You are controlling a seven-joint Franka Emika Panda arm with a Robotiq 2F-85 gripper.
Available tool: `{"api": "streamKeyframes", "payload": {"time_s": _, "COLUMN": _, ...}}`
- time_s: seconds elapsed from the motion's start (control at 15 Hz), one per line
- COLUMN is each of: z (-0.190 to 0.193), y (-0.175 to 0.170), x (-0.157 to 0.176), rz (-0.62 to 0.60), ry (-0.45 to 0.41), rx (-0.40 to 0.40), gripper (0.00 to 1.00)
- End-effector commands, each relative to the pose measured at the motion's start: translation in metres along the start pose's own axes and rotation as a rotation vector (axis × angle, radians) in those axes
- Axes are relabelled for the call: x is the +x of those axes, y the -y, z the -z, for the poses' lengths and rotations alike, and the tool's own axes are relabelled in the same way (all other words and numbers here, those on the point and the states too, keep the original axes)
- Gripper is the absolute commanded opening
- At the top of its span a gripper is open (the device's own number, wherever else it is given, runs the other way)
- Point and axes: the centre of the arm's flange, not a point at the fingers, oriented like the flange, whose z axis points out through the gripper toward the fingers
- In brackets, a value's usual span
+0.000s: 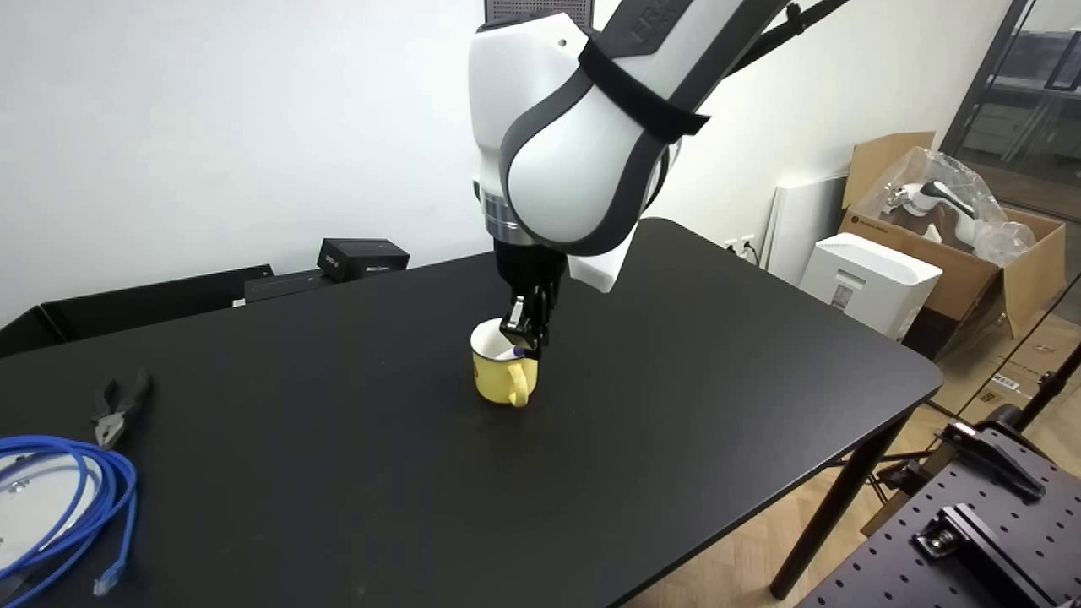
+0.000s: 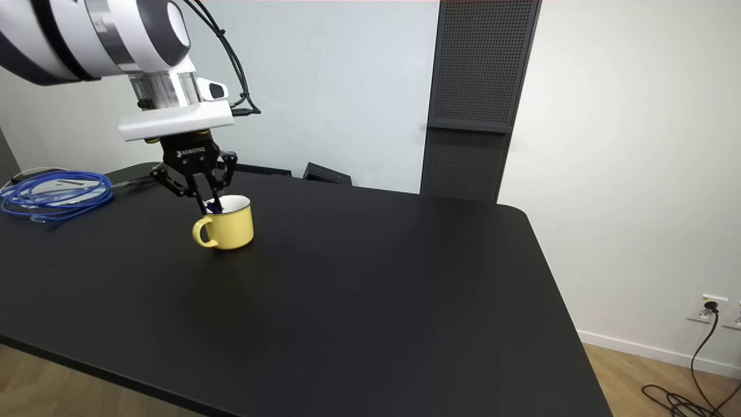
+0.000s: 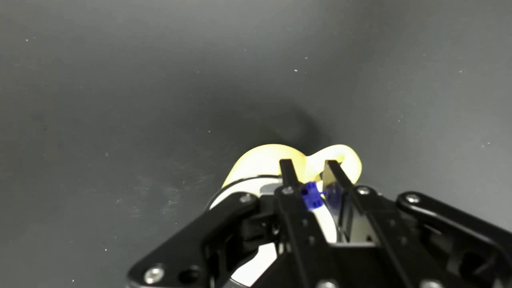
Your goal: Take the marker out of the mug and put it on the table
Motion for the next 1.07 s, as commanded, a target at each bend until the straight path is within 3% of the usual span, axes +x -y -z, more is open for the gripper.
{"api": "streamKeyframes", "payload": {"time_s": 0.0, "z": 0.013, "y": -0.003, "x": -0.003, "rz": 0.004, "ry": -0.008, "rx": -0.018, "gripper": 0.06}}
{"api": "streamKeyframes", "payload": {"time_s": 0.47, "z": 0.071, "y": -0.01, "x": -0.024, "rz": -0.007, "ry": -0.099, "rx": -0.074, "gripper": 0.06}}
{"api": "streamKeyframes", "payload": {"time_s": 1.0, "z": 0.132, "y": -0.041, "x": -0.065, "rz": -0.103, "ry": -0.208, "rx": -0.167, "gripper": 0.06}}
